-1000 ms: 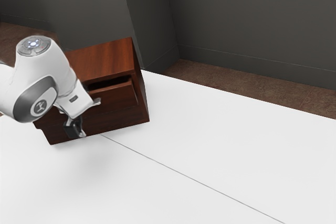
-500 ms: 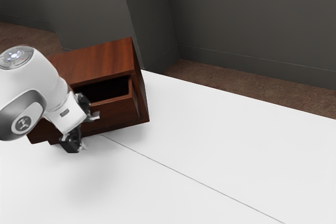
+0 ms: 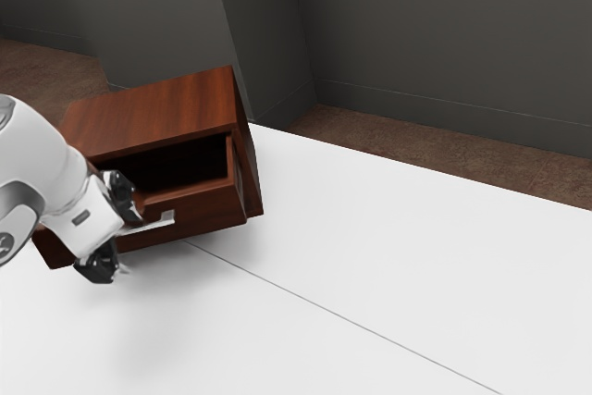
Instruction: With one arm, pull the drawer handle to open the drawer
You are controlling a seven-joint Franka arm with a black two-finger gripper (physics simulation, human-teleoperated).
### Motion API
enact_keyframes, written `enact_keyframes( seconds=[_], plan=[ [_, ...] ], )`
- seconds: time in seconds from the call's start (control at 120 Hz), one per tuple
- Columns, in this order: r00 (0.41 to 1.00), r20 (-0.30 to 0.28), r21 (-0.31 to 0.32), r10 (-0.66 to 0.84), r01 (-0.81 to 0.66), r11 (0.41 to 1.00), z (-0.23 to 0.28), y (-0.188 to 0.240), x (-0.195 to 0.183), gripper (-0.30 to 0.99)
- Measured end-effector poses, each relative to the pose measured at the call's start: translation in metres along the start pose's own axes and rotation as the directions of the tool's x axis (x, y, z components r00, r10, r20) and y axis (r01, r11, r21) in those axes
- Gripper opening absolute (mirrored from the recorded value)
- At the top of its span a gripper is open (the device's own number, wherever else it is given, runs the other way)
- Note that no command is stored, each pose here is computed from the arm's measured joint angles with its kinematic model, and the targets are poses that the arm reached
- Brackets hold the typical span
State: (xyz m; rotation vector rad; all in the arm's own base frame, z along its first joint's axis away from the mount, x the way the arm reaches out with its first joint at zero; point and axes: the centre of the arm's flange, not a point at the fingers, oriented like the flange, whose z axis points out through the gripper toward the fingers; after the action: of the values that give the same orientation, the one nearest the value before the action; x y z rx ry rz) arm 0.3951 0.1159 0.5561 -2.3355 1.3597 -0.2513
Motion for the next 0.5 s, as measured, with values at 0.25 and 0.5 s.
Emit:
enact_keyframes(
  seconds=[0.25, 0.5],
  plan=[
    [0.999, -0.029, 0.121, -0.036, 0.040, 0.992, -0.124, -0.091, 0.029, 0.67],
    [0.983, -0.003, -0.132, -0.182, 0.180, 0.975, -0.117, -0.137, 0.070, 0.69]
  ],
)
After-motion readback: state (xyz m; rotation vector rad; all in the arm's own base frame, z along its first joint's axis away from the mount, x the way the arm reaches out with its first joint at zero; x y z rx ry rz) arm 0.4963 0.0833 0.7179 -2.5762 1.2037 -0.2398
